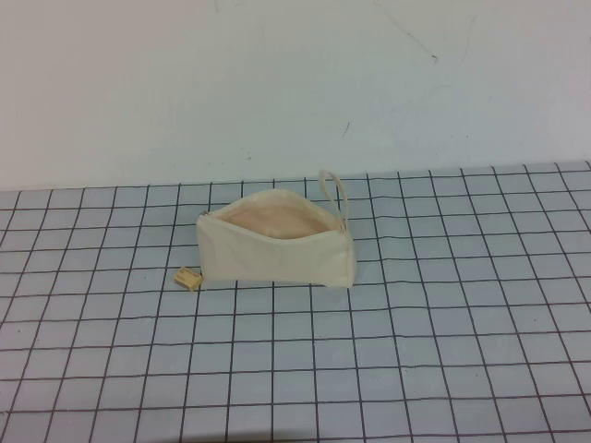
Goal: Put eraser into pencil case
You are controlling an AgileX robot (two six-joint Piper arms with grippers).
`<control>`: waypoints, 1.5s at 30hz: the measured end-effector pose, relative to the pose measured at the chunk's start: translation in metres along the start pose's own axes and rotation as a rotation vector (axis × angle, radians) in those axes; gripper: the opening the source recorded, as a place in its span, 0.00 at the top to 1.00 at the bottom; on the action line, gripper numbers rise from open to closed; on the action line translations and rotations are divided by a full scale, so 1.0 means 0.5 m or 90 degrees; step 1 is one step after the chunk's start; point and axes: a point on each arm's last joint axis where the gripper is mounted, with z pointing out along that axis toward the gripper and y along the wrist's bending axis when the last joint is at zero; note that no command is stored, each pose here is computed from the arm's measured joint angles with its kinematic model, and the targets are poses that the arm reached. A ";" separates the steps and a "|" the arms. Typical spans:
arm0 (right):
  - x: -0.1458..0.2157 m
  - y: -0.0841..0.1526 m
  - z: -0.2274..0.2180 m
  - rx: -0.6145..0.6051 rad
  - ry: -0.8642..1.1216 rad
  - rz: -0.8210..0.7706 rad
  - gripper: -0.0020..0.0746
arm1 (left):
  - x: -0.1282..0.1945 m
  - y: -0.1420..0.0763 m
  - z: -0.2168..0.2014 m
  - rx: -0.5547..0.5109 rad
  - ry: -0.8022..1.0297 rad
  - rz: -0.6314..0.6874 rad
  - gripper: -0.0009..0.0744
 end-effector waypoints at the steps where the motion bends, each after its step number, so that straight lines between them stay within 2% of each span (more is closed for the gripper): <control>1: 0.000 0.000 0.000 0.000 0.000 0.000 0.97 | 0.000 0.000 0.000 0.000 0.000 0.000 0.99; 39: 0.000 0.000 0.000 0.000 0.000 0.000 0.97 | -0.001 0.000 0.000 0.000 -0.005 -0.010 0.99; 42: 0.000 0.000 0.000 0.000 0.000 0.000 0.97 | -0.009 0.000 0.001 0.000 -0.039 -0.010 0.99; 45: 0.000 0.000 0.000 0.000 0.000 0.000 0.97 | -0.037 0.000 -0.003 0.000 -0.138 -0.009 0.99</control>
